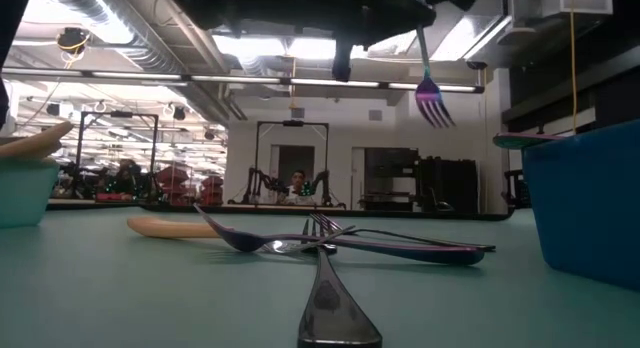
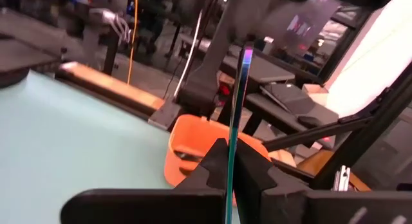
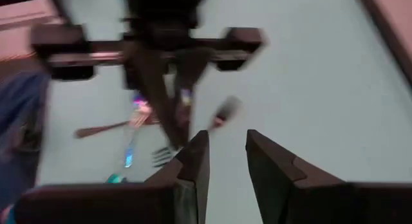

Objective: Sort silverware by color (type)
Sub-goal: Put the blue fork into the blue bin

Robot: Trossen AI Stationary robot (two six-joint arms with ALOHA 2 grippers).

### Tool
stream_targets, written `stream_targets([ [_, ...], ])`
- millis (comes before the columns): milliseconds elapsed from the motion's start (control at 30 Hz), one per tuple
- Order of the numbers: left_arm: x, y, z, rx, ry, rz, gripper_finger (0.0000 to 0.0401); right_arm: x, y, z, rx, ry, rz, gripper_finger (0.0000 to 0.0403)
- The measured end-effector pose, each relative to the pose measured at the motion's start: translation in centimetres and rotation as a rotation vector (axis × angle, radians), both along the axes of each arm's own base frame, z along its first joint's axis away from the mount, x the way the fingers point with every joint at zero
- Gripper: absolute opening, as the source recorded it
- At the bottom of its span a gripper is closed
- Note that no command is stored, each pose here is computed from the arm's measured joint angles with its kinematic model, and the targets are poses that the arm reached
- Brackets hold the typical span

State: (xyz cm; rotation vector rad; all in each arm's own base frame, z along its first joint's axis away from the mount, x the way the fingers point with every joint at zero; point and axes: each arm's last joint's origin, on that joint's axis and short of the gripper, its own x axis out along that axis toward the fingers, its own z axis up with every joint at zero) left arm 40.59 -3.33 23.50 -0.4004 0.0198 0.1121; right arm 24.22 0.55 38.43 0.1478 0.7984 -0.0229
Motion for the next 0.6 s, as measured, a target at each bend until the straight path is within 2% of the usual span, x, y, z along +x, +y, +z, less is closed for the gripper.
stream_targets([
  [133,0.0,-0.3,0.5,0.050,-0.043,-0.009,0.0000,0.2,-0.2,-0.3,0.049,0.010,0.199,0.0092],
  [200,0.0,-0.4,0.7,0.069,-0.060,-0.010,0.0000,0.1,-0.1,-0.4,0.061,0.015,0.245,0.0092],
  [400,0.0,-0.3,0.7,0.073,-0.067,-0.006,0.0000,0.9,0.0,0.0,0.046,-0.061,0.240,0.0092],
  [600,0.0,-0.4,1.0,0.125,-0.090,-0.005,0.0000,1.6,-0.2,0.2,0.032,-0.100,0.153,0.0092],
])
